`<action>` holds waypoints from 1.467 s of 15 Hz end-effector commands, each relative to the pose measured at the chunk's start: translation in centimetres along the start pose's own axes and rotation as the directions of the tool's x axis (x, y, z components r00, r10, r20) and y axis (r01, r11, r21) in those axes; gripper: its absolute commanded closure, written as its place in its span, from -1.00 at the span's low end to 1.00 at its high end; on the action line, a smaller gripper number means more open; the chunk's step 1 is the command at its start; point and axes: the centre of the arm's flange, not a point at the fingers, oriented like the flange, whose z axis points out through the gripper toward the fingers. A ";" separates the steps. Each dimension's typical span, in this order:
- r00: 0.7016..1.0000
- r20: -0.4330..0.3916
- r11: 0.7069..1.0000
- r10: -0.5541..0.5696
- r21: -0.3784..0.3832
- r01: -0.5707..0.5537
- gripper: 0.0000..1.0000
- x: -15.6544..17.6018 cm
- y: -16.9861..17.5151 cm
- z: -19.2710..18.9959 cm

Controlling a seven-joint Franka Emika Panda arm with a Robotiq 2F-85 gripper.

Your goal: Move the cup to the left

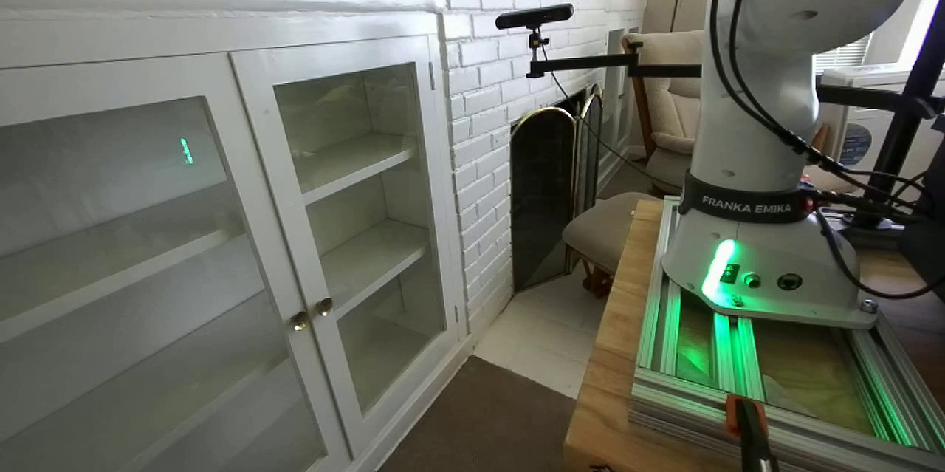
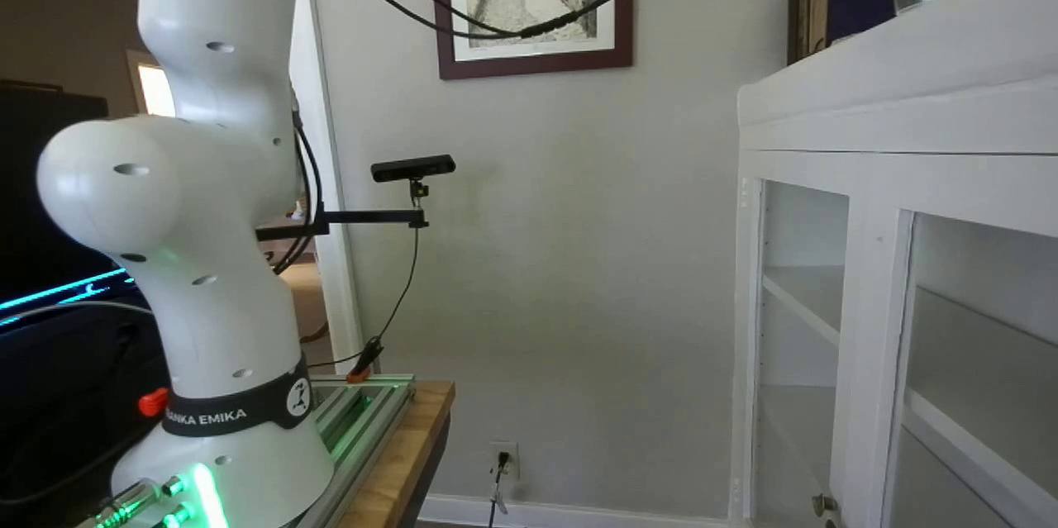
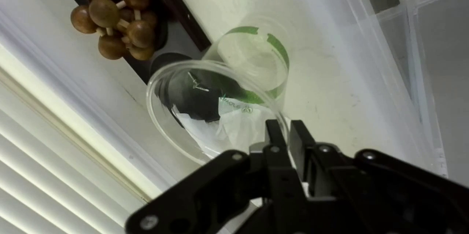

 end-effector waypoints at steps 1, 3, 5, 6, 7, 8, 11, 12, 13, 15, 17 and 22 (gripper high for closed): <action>1.000 0.017 1.000 0.023 -0.017 -0.023 0.15 1.0 0.7 -0.2; 1.000 0.008 0.999 0.025 -0.020 -0.025 -0.13 1.1 0.8 -0.5; 1.000 -0.008 0.999 0.022 -0.029 -0.022 -0.42 1.4 0.7 -1.5; 1.000 -0.018 0.999 0.025 -0.033 -0.025 -0.54 1.6 0.8 -2.3; 0.999 -0.031 0.999 0.027 -0.039 -0.028 -0.70 1.8 0.9 -3.1; 0.999 -0.036 0.998 0.033 -0.043 -0.034 -0.82 1.9 1.0 -4.1; 0.996 0.009 0.994 0.088 -0.061 -0.087 -1.00 1.7 1.2 -7.6; 0.993 0.025 0.991 0.115 -0.065 -0.113 -1.00 1.5 1.2 -8.8; 0.988 0.049 0.987 0.146 -0.073 -0.143 -1.00 1.0 1.3 -10.6; 0.976 0.095 0.977 0.198 -0.098 -0.189 -1.00 -0.2 1.3 -13.8; 0.966 0.118 0.969 0.229 -0.120 -0.215 -1.00 -1.8 1.2 -17.6; 0.940 0.205 0.962 0.274 -0.074 -0.264 -1.00 -6.3 0.3 -24.1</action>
